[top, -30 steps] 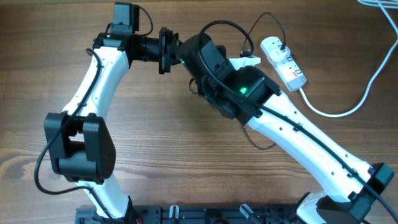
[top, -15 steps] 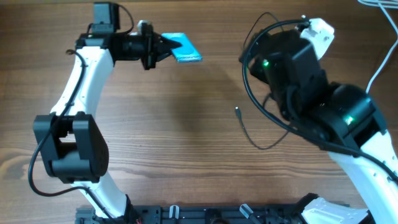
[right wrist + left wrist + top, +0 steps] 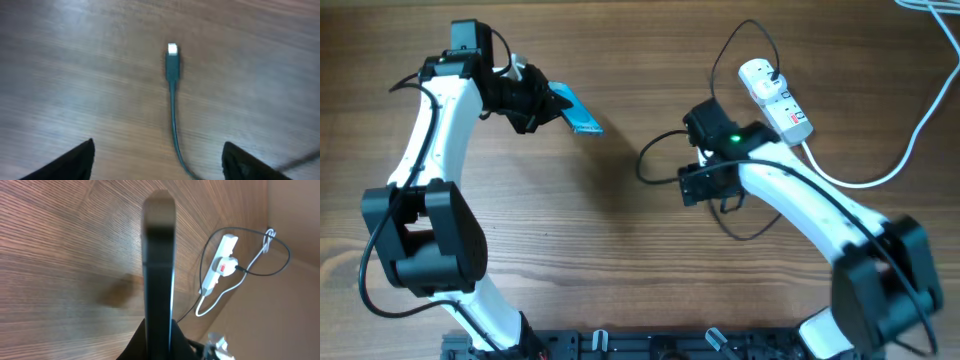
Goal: Plug charger to phone and switch on socket
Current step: 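Grasp the black USB-C cable plug with the right gripper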
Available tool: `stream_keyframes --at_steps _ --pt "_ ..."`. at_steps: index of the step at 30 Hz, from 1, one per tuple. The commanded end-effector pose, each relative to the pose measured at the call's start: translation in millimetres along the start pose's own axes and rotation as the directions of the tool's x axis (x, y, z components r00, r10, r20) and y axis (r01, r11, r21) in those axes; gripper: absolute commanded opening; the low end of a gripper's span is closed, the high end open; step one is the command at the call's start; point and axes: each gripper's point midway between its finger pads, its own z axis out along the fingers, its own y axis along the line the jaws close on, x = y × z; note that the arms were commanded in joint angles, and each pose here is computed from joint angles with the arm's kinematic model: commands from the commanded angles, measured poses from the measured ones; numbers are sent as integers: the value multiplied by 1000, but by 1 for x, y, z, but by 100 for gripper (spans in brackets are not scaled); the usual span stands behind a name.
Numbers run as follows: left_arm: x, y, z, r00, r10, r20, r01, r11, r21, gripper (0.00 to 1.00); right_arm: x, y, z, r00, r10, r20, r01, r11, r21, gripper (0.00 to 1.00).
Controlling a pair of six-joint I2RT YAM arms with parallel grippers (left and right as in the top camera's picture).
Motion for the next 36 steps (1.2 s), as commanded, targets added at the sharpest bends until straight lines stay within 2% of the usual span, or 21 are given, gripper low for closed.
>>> stream_keyframes --at_steps 1,5,6,10,13,16,20,21,23,34,36 --pt "2 -7 -9 997 67 23 -68 998 2 4 11 -3 39 993 -41 -107 44 999 17 82" --pt "2 -7 -9 997 71 24 -71 997 2 4 15 -5 58 987 -64 -146 68 997 26 73" --pt "2 -7 -9 997 71 24 -71 997 2 4 14 -5 61 987 -64 -144 68 997 26 65" --pt "2 -7 -9 997 72 24 -72 997 3 4 7 -3 67 990 -66 -123 69 997 22 65" --pt "2 -7 -9 997 71 24 -71 997 3 4 -1 -2 67 992 -92 -89 94 995 21 61" --pt "2 -7 -9 997 71 24 -71 997 3 4 -2 -8 67 992 -93 -86 98 994 53 48" --pt "2 -7 -9 997 71 23 -71 997 3 4 3 -8 67 990 -91 -105 96 994 49 47" --pt "2 -7 -9 997 71 23 -71 997 3 4 3 -8 67 990 -92 -106 98 994 50 45" --pt "2 -7 -9 997 71 23 -71 997 3 4 4 -8 67 989 -92 -112 98 994 50 35" --pt "2 -8 -9 997 75 26 -75 997 5 4 1 -8 66 991 -92 -99 98 994 55 14" --pt "1 -9 -9 996 79 31 -79 997 8 4 -2 -8 63 991 -92 -98 98 994 55 13"
